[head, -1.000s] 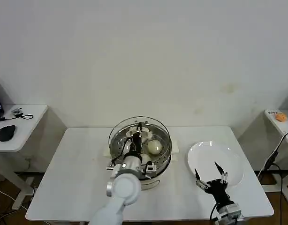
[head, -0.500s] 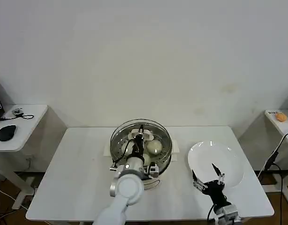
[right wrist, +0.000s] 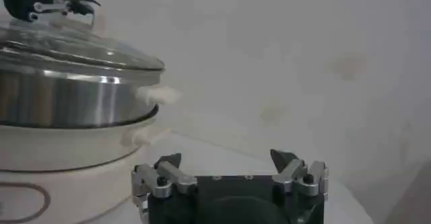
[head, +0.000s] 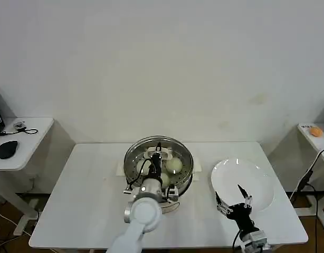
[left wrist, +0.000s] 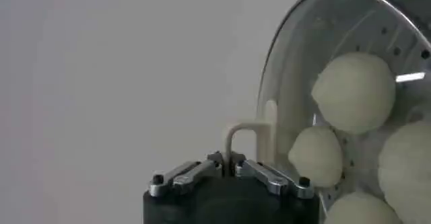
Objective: Take steamed baozi put them in steamer then cover it.
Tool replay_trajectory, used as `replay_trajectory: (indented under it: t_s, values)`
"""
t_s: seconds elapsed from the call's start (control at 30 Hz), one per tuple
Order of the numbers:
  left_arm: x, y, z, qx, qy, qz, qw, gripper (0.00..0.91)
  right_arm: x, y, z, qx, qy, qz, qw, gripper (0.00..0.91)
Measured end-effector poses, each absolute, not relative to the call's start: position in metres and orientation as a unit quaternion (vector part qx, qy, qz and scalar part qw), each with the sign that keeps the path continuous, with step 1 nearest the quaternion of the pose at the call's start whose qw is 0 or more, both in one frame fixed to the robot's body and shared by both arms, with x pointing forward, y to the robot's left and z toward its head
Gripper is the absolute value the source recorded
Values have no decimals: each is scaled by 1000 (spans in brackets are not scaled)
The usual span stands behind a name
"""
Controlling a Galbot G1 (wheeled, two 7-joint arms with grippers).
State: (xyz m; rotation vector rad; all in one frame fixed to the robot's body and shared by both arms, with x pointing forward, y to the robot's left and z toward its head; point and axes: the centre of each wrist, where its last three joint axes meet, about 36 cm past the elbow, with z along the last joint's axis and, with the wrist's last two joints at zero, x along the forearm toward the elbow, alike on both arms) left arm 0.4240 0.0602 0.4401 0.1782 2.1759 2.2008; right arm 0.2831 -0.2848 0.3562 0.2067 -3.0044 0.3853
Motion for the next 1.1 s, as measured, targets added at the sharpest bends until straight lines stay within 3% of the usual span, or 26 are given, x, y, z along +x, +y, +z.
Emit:
replay_trajectory:
  t_s: [0.7, 0.73, 0.77, 1.1]
  values:
    - [421, 52, 435, 69, 705, 705, 21, 0, 285, -281, 354, 75, -988, 122, 52, 907]
    - [421, 52, 435, 70, 705, 705, 22, 91, 285, -281, 354, 75, -988, 122, 52, 907]
    - [421, 52, 435, 70, 705, 705, 22, 907, 285, -281, 354, 75, -988, 122, 52, 907]
    - [415, 55, 433, 71, 709, 702, 24, 907, 285, -279, 353, 77, -988, 122, 53, 907]
